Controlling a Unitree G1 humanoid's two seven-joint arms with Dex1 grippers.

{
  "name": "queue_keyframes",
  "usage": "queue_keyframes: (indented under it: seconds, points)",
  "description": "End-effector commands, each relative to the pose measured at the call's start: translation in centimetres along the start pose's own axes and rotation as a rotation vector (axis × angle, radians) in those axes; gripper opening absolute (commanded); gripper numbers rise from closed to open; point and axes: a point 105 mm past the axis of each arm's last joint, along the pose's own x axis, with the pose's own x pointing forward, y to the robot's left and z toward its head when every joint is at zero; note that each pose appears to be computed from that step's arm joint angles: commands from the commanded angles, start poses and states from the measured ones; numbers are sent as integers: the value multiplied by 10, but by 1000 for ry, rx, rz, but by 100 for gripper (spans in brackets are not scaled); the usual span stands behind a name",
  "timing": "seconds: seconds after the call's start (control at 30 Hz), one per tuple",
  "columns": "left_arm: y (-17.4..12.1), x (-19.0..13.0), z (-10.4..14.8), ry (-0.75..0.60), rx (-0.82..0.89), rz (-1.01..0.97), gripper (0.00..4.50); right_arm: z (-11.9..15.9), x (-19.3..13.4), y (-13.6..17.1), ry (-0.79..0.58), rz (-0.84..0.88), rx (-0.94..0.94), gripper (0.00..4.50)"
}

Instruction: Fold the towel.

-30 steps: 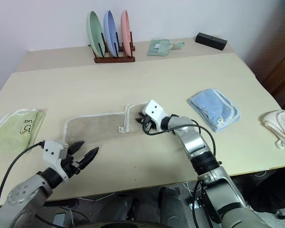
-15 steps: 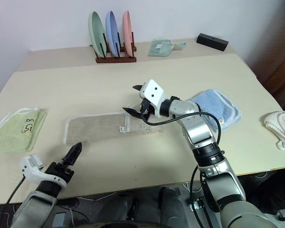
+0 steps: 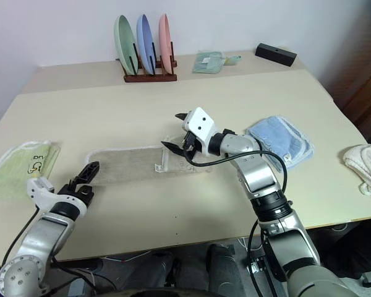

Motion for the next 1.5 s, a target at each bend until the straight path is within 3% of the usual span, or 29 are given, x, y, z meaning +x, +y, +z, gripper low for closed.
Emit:
queue_keyframes:
  seconds: [0.03,0.2,0.33,0.47,0.57,0.67,0.8,0.97,1.1,1.3,1.4,1.5]
  points:
    - [5,0,8,-29,-11,28,271,16,-4,-3,-45,-22,-50,450]
    - [-2,0,19,-79,15,-6,1,9,-10,-1,-16,-23,-61,450]
    - [-19,-9,48,-206,71,-106,1,-2,-21,-7,32,-46,-73,450]
    - [-31,-17,68,-214,342,-154,1,-9,-30,-14,72,-54,-104,450]
    - [-67,-15,75,-158,607,-299,1,-10,-32,-22,87,-63,-127,450]
    - [-109,-7,40,-21,824,-509,1,-10,-30,-25,88,-64,-135,450]
    - [-137,-6,-17,171,991,-752,1,-11,-28,-25,87,-61,-136,450]
    - [-140,-7,-78,421,1131,-956,1,-13,-31,-29,101,-81,-142,450]
    - [-127,8,-96,510,1247,-957,1,-15,-37,-31,115,-99,-143,450]
    - [-119,18,-107,579,1228,-957,1,-16,-43,-30,128,-121,-144,450]
    - [-125,25,-105,547,1174,-940,85,-17,-46,-30,136,-127,-144,450]
    - [-136,23,-101,519,1085,-966,241,-18,-48,-29,141,-129,-145,450]
